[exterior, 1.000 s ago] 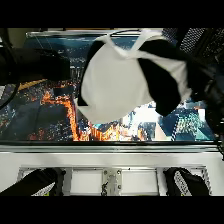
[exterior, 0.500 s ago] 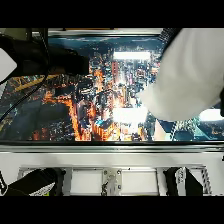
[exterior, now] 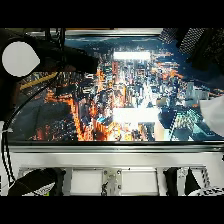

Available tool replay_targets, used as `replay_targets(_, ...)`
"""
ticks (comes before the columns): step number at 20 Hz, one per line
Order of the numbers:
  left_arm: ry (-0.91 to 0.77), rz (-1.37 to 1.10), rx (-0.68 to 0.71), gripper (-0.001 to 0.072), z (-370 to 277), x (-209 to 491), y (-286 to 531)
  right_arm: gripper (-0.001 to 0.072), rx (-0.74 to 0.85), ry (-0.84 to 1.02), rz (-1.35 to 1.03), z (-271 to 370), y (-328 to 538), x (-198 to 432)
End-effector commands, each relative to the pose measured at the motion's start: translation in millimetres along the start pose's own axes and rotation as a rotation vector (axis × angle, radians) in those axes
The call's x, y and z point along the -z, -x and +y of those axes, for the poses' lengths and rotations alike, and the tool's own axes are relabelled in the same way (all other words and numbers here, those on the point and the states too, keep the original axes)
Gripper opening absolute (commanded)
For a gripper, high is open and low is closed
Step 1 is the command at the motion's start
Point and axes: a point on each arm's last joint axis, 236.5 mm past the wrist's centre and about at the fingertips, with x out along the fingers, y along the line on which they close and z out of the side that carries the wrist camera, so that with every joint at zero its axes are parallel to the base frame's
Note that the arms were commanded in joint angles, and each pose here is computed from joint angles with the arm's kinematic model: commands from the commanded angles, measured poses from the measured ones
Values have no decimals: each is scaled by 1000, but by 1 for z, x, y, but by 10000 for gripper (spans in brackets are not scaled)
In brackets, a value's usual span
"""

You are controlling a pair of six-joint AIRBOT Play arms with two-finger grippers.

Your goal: Fold the clothes and pants, and hang the long-sleeved shirts on hangers.

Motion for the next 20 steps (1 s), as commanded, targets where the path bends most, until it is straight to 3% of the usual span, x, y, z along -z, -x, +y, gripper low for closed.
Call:
replay_targets(1, -10, 7, -1, 13, 0, 1, -5, 5, 152, 70, -32, -39, -9, -30)
replay_targets(10, -25, 1, 0, 13, -1, -1, -5, 5, 144, 111, -123, -35, -32, -79)
replay_targets(16, -25, -1, 1, 13, -1, -1, -5, 5, 299, 102, -103, -70, -23, -78)
replay_targets(20, -25, -28, 7, 13, -2, -7, -5, 6, 426, 210, -49, -98, -15, -70)
